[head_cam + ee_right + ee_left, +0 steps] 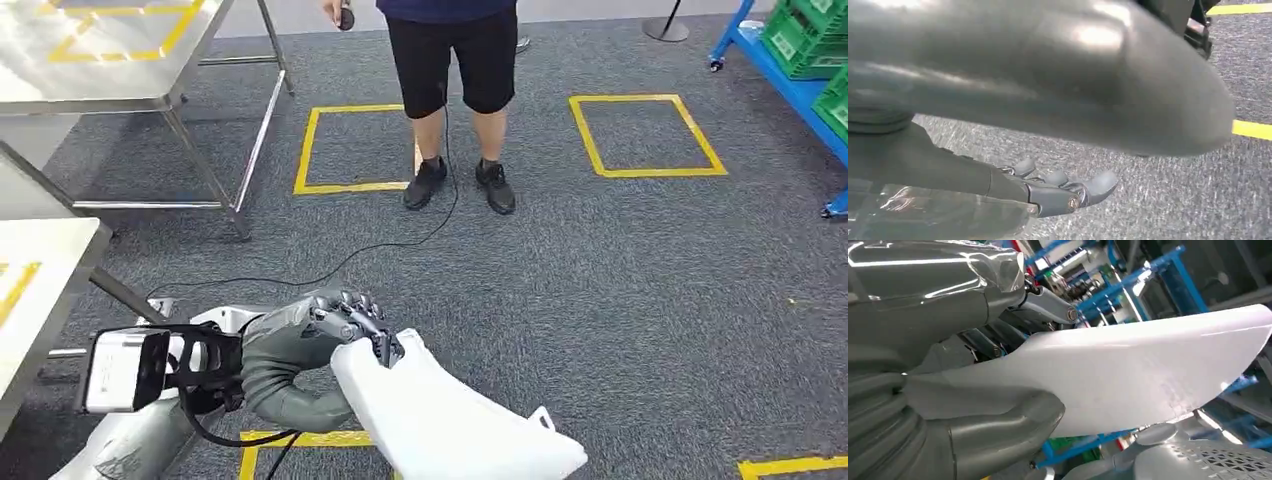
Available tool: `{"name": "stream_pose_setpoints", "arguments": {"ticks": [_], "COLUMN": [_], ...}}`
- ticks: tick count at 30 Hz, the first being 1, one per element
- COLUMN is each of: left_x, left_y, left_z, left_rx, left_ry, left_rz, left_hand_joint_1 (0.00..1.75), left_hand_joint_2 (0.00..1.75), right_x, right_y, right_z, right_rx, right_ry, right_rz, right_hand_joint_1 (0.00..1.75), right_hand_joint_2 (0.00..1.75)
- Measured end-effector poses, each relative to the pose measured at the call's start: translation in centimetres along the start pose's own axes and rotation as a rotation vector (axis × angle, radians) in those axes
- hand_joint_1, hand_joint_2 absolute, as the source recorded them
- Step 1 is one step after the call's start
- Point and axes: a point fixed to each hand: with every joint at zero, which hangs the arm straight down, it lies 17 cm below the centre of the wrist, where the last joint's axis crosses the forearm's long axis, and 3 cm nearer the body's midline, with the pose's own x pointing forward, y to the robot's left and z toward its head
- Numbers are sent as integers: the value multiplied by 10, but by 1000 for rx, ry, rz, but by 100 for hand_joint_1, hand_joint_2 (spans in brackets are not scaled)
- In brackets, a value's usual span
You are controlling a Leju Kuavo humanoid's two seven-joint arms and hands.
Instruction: Take the parts from the cabinet and place them on the table.
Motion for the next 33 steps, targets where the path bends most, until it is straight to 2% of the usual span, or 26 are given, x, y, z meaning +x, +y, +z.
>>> {"name": "stream_pose_setpoints", "arguments": {"ticks": [33], "left_x": [5], "left_y": [-7], "left_z": [-5], "left_rx": [-12], "left_ry": [-13], "left_rz": [-2], "left_hand_joint_1": [164], "left_hand_joint_2": [175], "right_x": [-2], "right_y": [2], "right_z": [-1], "right_rx": [-7], "right_ry": [12], "right_rz": [-21], "right_hand_joint_1": [0], "right_hand_joint_2": [0]}}
